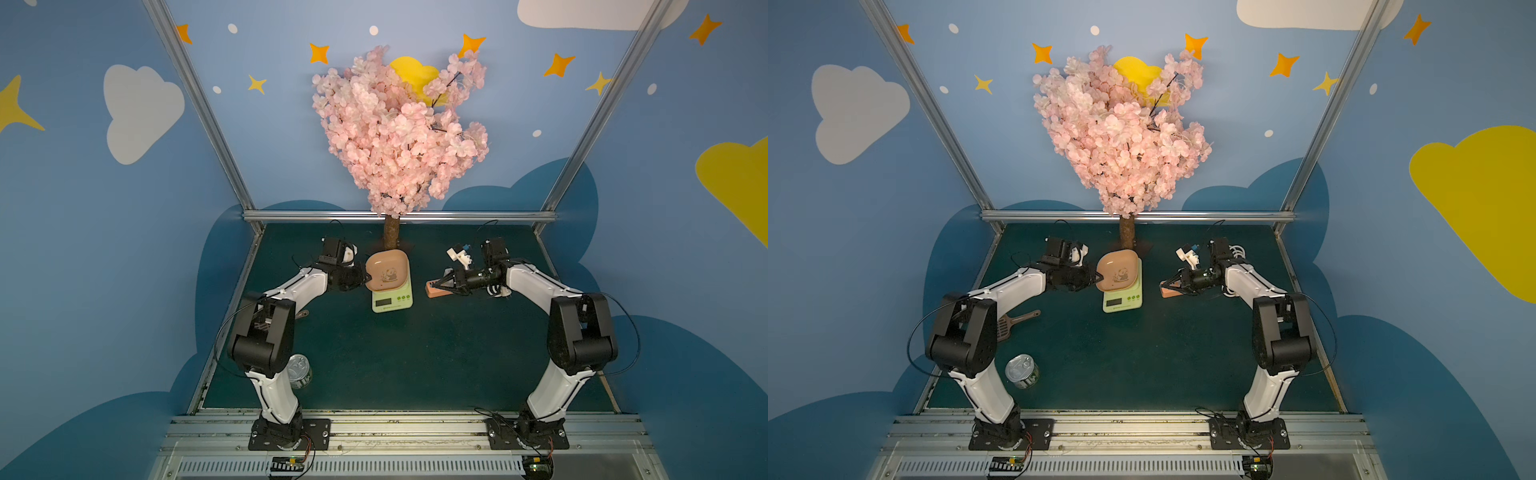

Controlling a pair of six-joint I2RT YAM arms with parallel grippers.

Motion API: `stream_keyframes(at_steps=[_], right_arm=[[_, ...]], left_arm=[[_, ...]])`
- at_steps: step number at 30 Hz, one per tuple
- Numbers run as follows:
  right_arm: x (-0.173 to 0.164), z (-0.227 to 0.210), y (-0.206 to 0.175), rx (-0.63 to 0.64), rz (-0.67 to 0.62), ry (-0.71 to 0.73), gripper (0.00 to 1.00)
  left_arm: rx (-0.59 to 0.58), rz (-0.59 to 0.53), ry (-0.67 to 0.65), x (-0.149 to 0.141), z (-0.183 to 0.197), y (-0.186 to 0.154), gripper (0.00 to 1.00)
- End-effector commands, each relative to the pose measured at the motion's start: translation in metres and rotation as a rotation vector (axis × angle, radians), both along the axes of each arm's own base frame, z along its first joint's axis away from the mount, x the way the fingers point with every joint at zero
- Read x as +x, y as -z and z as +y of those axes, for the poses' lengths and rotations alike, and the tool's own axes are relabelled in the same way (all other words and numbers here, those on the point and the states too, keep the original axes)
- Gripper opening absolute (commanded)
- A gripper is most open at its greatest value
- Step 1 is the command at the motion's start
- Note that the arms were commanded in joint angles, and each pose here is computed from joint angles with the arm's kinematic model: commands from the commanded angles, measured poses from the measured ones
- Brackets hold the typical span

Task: Charge the electronic scale
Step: Pick up the electronic scale at the center of the board, then insert the charging cable into the electronic scale.

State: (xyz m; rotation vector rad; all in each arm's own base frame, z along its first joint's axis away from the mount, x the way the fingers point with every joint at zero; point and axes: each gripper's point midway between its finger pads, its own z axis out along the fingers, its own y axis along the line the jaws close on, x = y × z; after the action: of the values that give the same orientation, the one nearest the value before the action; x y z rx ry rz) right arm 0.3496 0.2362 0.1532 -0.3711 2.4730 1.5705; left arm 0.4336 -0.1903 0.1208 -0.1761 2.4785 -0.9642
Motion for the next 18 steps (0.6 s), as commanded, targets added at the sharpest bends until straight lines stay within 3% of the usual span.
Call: stream_keyframes(at_steps=[1,11,18], right_arm=[[-0.009,0.006,-0.024,0.089,-0.020,-0.036,0.00],[-0.021,0.007,-0.037,0.148,-0.046,-0.050,0.00],[-0.021,0.008,-0.037,0.148,-0.052,-0.037,0.00]], left_arm=[[-0.162,-0.173,0.035,0.010,-0.021,-0.053,0.03],[-0.253,-0.306,0.081,0.009,-0.048,-0.066,0.03],[-0.274,-0.282,0.092,0.009,-0.056,-0.062,0.03]])
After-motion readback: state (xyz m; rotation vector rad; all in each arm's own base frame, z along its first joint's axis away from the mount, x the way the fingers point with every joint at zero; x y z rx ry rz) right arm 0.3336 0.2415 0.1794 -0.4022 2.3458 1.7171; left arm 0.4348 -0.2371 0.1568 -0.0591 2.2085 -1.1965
